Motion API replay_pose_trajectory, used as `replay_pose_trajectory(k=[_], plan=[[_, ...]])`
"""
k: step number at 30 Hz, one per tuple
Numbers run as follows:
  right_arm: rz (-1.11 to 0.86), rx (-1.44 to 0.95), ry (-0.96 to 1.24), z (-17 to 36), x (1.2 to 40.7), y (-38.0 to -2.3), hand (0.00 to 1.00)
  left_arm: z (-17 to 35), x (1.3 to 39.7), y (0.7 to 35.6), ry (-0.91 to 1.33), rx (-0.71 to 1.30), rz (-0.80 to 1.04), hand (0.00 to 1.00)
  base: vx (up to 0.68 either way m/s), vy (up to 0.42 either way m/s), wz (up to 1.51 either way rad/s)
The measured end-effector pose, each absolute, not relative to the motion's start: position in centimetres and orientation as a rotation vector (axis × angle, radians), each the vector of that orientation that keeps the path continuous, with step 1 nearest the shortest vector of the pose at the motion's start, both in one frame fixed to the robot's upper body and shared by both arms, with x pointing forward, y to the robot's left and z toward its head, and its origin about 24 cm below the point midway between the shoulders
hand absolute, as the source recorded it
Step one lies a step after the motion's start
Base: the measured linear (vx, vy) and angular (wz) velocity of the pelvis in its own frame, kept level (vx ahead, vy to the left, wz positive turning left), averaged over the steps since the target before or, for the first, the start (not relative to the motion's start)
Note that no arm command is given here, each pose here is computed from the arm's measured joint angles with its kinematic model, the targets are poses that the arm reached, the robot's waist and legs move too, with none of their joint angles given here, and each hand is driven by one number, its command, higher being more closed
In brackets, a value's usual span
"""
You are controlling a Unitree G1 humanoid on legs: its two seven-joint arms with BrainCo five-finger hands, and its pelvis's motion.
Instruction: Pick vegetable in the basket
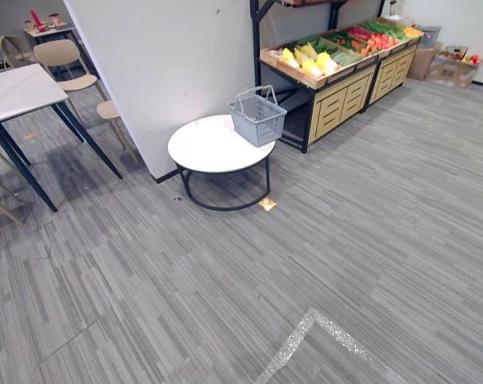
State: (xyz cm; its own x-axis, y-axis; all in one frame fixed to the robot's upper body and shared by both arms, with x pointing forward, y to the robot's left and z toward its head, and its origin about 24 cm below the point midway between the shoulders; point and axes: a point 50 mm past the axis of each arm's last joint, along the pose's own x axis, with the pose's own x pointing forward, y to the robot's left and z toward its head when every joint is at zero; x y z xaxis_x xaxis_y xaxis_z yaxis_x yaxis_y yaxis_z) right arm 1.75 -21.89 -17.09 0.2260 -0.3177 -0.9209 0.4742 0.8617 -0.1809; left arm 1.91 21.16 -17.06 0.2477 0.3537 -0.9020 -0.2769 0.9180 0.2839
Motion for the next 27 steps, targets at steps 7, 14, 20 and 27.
replay_pose_trajectory(k=[7, 14, 20, 27], plan=[[-0.557, 0.167, 1.2, -17.1, 3.0, -21.8, 0.0, -17.1, 2.2, 21.2, 1.243, 0.054, 0.437, 0.0, 0.07, -0.001, -0.08], [-0.55, 0.176, 1.185, -17.0, 3.6, -21.7, 0.0, -17.1, 2.3, 21.2, 1.238, 0.046, 0.445, 0.0, -0.03, -0.006, -0.01], [-0.567, 0.24, 1.177, -17.1, 3.3, -21.6, 0.0, -17.1, 2.1, 21.2, 1.236, 0.0, 0.438, 0.0, -0.05, -0.009, -0.03], [-0.587, 0.279, 1.173, -17.1, 3.1, -21.5, 0.0, -17.1, 1.9, 21.2, 1.232, -0.036, 0.468, 0.0, 0.0, -0.011, -0.04]])
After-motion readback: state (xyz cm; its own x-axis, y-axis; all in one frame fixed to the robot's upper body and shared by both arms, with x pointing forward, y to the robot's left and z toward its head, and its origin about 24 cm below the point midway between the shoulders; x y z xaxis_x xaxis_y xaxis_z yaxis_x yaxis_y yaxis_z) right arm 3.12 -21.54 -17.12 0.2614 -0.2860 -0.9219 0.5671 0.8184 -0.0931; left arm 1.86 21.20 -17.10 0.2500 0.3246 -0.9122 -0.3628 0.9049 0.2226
